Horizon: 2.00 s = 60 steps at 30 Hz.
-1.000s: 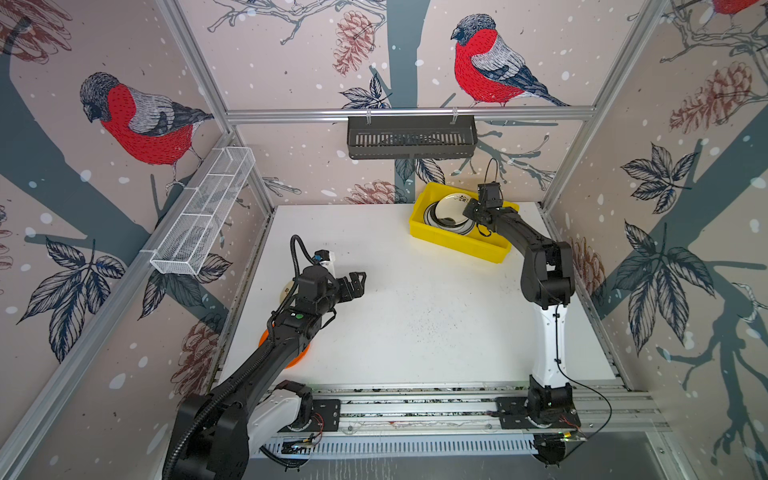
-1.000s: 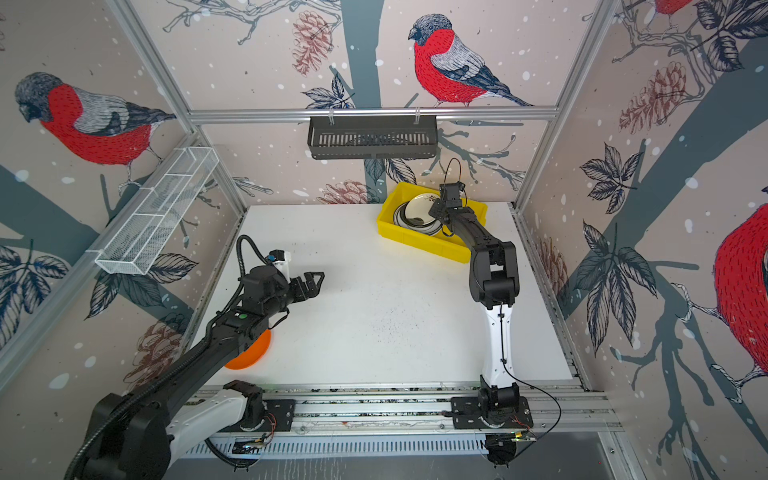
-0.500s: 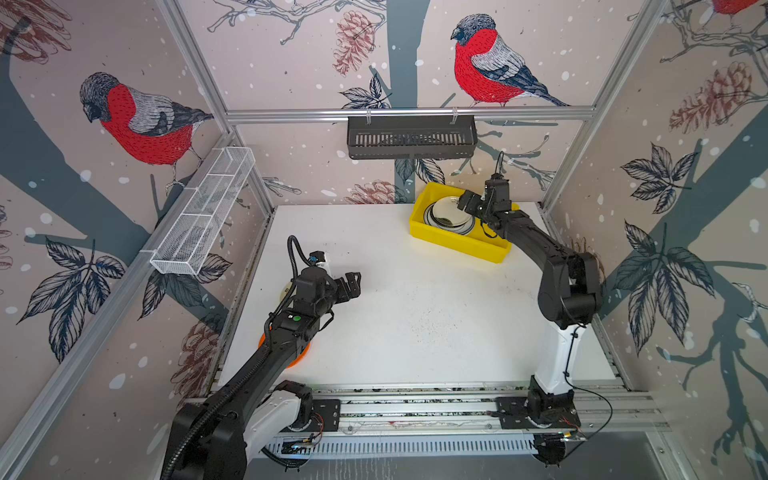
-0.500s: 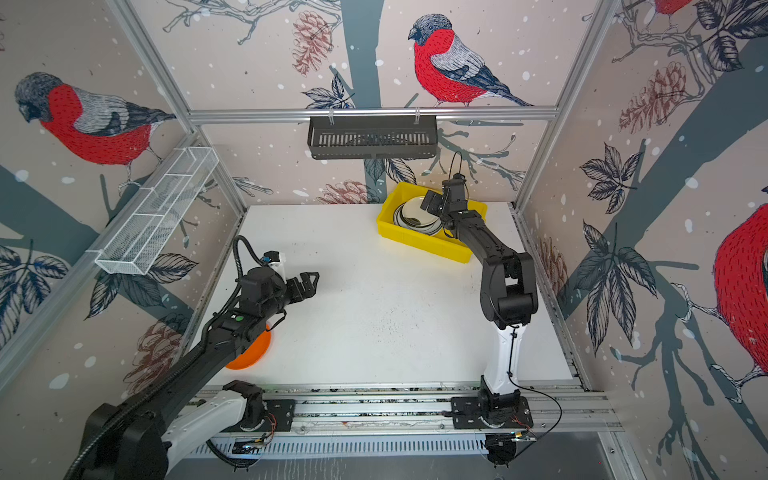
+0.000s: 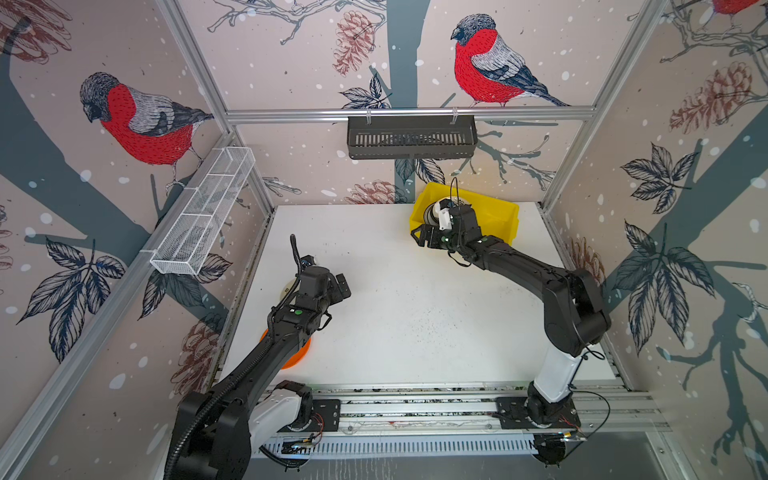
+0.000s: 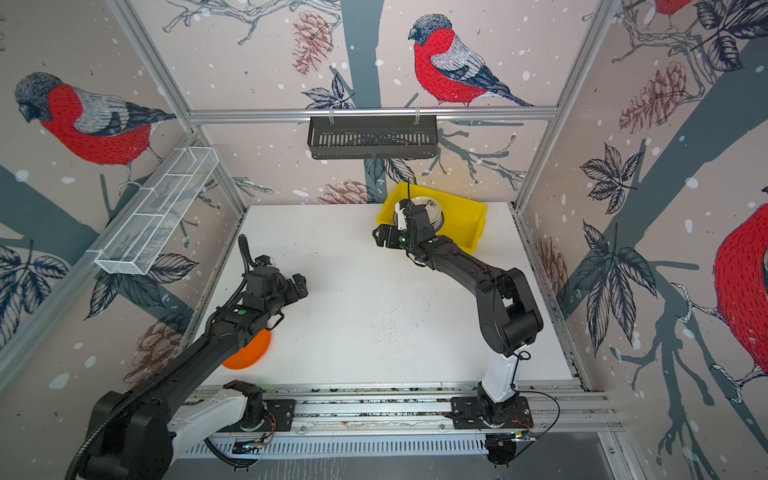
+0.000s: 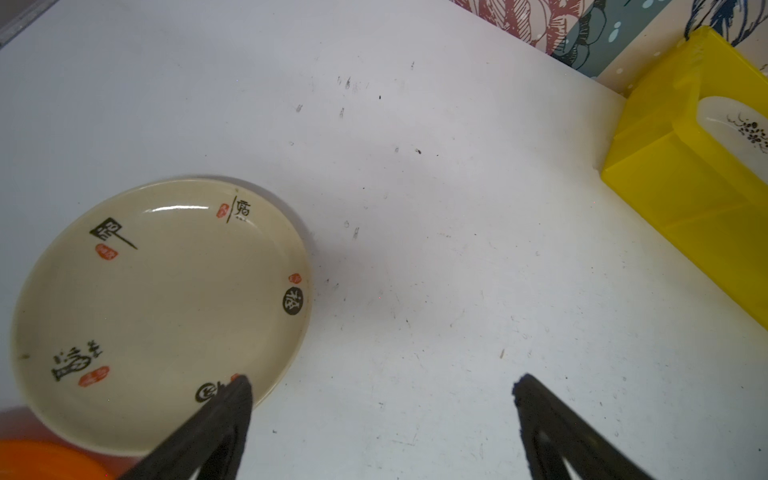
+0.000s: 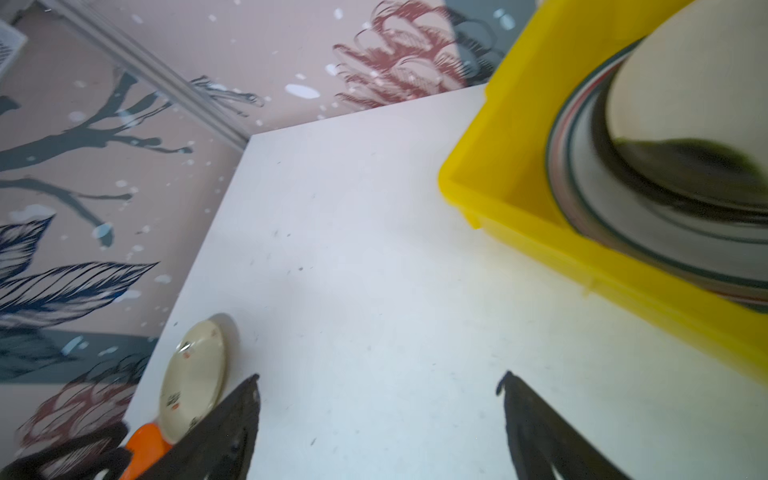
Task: Place the plates into the plastic bin on the countertop
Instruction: 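Withdraw the right gripper toward the cream plates while the left gripper approaches the character-printed plate, then close the left gripper on the character-printed plate's rim and tilt it upright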
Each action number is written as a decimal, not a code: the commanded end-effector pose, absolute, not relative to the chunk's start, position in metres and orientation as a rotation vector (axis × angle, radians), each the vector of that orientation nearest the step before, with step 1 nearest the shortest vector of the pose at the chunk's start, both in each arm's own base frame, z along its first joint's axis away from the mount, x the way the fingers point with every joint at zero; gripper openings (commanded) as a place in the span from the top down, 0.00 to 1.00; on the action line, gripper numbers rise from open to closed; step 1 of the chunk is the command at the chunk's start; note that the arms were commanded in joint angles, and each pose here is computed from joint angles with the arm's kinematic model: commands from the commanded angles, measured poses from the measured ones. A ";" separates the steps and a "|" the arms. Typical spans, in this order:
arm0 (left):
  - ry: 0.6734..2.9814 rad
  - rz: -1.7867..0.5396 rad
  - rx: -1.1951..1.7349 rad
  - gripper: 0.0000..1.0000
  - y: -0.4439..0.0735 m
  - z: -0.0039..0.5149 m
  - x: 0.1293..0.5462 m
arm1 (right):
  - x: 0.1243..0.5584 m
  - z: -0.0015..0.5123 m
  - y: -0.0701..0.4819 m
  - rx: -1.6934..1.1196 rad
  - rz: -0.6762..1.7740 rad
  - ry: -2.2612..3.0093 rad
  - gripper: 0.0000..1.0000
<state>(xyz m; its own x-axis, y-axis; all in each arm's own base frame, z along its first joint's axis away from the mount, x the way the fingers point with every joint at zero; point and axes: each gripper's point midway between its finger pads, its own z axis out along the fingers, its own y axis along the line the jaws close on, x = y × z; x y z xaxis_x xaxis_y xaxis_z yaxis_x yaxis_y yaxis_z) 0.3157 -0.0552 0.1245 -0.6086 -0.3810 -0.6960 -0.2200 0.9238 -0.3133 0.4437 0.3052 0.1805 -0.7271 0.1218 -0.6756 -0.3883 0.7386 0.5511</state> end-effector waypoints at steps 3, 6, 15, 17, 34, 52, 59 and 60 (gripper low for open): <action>2.201 -0.281 -0.500 0.02 -0.050 0.138 0.310 | 0.409 0.160 0.360 -0.328 1.279 2.225 0.14; 2.188 -0.348 -0.575 0.02 -0.040 0.136 0.301 | 0.401 0.140 0.387 -0.394 1.320 2.252 0.19; 2.228 -0.258 -0.735 0.02 -0.007 0.120 0.284 | 0.385 0.107 0.446 -0.523 1.412 2.297 0.26; 2.224 -0.229 -0.750 0.02 -0.002 0.117 0.284 | 0.381 0.100 0.457 -0.553 1.431 2.318 0.28; 2.209 0.079 -0.769 0.02 0.084 0.143 0.342 | 0.397 0.229 0.422 -0.575 1.391 1.891 0.03; 2.685 -0.120 -0.464 0.24 0.079 0.062 0.343 | 0.389 0.250 0.372 -0.550 1.350 1.806 0.00; 2.698 -0.070 -0.490 0.24 0.088 0.053 0.342 | 0.382 0.259 0.362 -0.564 1.382 1.772 0.00; 2.696 -0.064 -0.496 0.25 0.091 0.052 0.342 | 0.382 0.258 0.361 -0.562 1.379 1.777 0.00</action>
<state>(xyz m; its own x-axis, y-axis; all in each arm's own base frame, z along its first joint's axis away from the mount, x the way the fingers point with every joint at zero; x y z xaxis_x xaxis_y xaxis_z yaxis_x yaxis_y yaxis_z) 0.3480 0.0869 0.0549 -0.8482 -0.3602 -0.3884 -0.3351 0.9327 -0.1334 0.3859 0.3615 0.2463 -0.6139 0.1147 -0.7810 -0.7154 0.3374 0.6119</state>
